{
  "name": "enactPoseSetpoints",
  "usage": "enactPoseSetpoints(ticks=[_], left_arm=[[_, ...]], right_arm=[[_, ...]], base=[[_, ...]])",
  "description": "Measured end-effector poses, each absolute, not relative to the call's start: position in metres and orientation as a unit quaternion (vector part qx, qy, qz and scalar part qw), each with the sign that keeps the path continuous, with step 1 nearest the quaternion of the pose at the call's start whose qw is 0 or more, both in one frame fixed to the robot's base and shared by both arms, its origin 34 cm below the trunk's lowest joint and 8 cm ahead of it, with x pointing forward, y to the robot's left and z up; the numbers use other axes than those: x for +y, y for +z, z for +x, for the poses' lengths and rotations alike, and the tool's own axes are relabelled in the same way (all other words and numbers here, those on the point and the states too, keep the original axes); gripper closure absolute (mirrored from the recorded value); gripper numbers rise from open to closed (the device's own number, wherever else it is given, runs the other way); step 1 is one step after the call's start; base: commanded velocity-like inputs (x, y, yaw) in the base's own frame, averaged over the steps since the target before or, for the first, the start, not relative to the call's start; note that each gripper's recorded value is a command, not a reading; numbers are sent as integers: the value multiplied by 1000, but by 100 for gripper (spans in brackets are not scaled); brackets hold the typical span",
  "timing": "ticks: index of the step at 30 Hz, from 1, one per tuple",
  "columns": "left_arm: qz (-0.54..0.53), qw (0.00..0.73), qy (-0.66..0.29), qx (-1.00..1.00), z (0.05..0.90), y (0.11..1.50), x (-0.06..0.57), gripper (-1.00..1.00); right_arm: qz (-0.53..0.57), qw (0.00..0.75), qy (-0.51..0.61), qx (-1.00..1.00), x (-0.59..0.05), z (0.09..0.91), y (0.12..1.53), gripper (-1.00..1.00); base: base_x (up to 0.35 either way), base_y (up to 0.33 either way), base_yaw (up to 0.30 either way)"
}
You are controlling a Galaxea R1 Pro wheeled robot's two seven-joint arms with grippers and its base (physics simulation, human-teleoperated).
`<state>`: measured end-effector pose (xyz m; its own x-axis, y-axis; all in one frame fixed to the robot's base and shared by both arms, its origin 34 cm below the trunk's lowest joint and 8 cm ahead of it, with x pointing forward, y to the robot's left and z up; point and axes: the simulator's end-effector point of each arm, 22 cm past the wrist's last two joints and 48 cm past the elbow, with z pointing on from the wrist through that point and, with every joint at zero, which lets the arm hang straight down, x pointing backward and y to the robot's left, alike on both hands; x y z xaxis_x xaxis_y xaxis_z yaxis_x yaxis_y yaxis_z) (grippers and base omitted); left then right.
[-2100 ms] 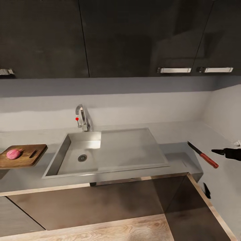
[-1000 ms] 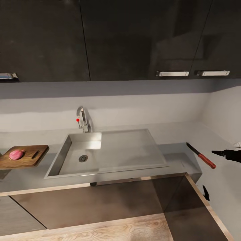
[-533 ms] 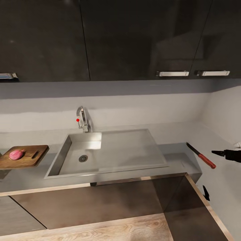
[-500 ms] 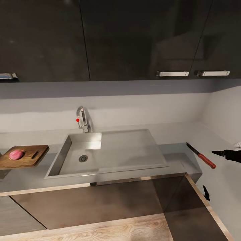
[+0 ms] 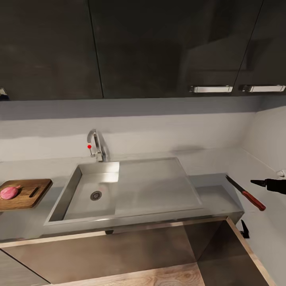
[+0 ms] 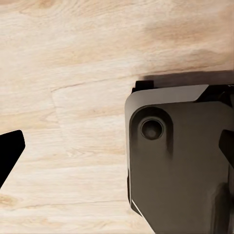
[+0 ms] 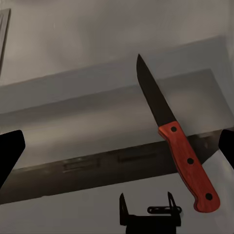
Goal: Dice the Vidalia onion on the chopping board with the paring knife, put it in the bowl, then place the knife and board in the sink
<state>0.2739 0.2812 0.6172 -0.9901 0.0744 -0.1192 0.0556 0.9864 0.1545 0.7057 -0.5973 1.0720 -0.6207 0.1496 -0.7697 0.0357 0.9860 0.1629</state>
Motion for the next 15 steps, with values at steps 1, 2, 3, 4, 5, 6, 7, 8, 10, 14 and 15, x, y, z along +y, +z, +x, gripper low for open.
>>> enactPoseSetpoints(ticks=[1, 2, 3, 4, 5, 6, 7, 8, 10, 14, 15], left_arm=[[33, 62, 76, 995, 274, 617, 281, -100], [32, 62, 76, 995, 274, 617, 281, -100], [33, 62, 76, 995, 274, 617, 281, -100], [33, 62, 76, 995, 274, 617, 281, -100], [32, 62, 76, 995, 274, 617, 281, -100], [32, 62, 76, 995, 274, 617, 281, -100], [32, 62, 76, 995, 274, 617, 281, -100], [32, 62, 76, 995, 274, 617, 281, -100], [32, 62, 76, 995, 274, 617, 281, -100], [32, 62, 76, 995, 274, 617, 281, -100], [32, 62, 76, 995, 274, 617, 281, -100]], right_arm=[[52, 432, 66, 898, -597, 706, 1072, -100], [52, 432, 66, 898, -597, 706, 1072, -100], [52, 432, 66, 898, -597, 706, 1072, -100], [52, 432, 66, 898, -597, 706, 1072, -100], [52, 432, 65, 898, -598, 706, 1072, -100], [52, 432, 65, 898, -598, 705, 1072, -100], [53, 431, 65, 898, -598, 705, 1071, -100], [55, 430, 63, 899, -599, 705, 1070, -100], [61, 426, 57, 901, -604, 703, 1065, -100], [66, 425, 48, 902, -609, 702, 1061, -100], [68, 423, 47, 903, -610, 701, 1058, -100]], base=[[11, 0, 0], [9, 0, 0], [4, 0, 0], [3, -14, 0], [2, -36, 0], [1, -51, 0], [1, -55, 0], [0, -39, 0], [0, -18, 0], [0, -6, 0], [0, -2, 0]])
